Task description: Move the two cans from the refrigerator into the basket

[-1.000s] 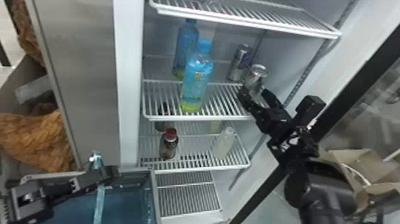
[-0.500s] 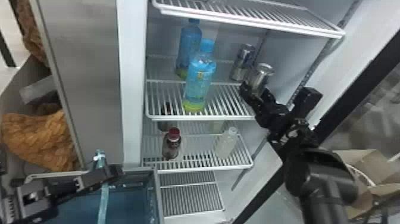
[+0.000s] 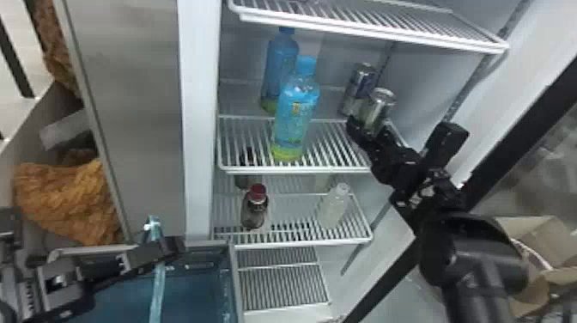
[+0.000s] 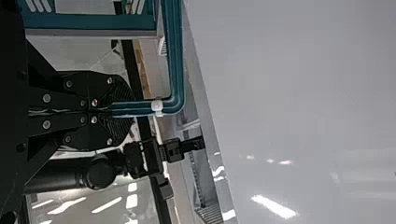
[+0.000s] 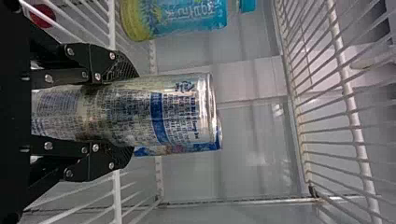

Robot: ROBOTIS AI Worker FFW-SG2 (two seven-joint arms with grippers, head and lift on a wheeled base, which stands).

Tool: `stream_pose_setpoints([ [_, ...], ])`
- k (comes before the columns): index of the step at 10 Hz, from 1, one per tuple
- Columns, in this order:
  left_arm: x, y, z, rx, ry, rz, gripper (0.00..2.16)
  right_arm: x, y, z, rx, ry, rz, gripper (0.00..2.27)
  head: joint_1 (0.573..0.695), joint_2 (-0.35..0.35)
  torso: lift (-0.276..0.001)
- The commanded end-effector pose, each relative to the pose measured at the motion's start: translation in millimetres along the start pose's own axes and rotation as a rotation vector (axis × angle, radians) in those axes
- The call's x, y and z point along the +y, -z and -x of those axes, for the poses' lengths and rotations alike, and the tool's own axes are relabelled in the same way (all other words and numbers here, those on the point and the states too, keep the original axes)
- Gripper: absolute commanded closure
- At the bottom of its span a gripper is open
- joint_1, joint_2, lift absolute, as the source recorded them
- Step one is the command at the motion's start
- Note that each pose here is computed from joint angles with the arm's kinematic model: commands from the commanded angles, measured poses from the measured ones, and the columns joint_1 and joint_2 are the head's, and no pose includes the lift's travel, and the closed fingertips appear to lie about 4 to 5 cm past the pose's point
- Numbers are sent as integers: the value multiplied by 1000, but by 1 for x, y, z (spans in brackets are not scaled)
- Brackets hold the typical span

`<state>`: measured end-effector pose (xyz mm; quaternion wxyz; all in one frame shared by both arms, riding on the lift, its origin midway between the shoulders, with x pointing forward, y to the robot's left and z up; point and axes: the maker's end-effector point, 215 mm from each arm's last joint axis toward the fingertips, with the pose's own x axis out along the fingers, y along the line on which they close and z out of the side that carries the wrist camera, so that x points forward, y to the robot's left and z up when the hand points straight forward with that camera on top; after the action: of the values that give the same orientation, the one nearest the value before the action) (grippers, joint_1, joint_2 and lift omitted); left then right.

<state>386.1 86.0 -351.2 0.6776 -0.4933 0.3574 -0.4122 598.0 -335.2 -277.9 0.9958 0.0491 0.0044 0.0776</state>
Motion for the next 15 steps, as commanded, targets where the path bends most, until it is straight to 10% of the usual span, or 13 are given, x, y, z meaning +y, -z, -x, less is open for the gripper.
stream_pose_setpoints([
  [1,0,-1,1,-1,-2,-1,1197,7,-13,12,-24,-7,22,1259,695,-274,-35],
  [9,4,4,4,0,-6,11,1197,34,-17,106,43,-38,38,1259,695,-295,-35],
  [15,6,8,6,0,-6,21,1197,101,40,163,209,-181,-70,1259,695,-256,-35],
])
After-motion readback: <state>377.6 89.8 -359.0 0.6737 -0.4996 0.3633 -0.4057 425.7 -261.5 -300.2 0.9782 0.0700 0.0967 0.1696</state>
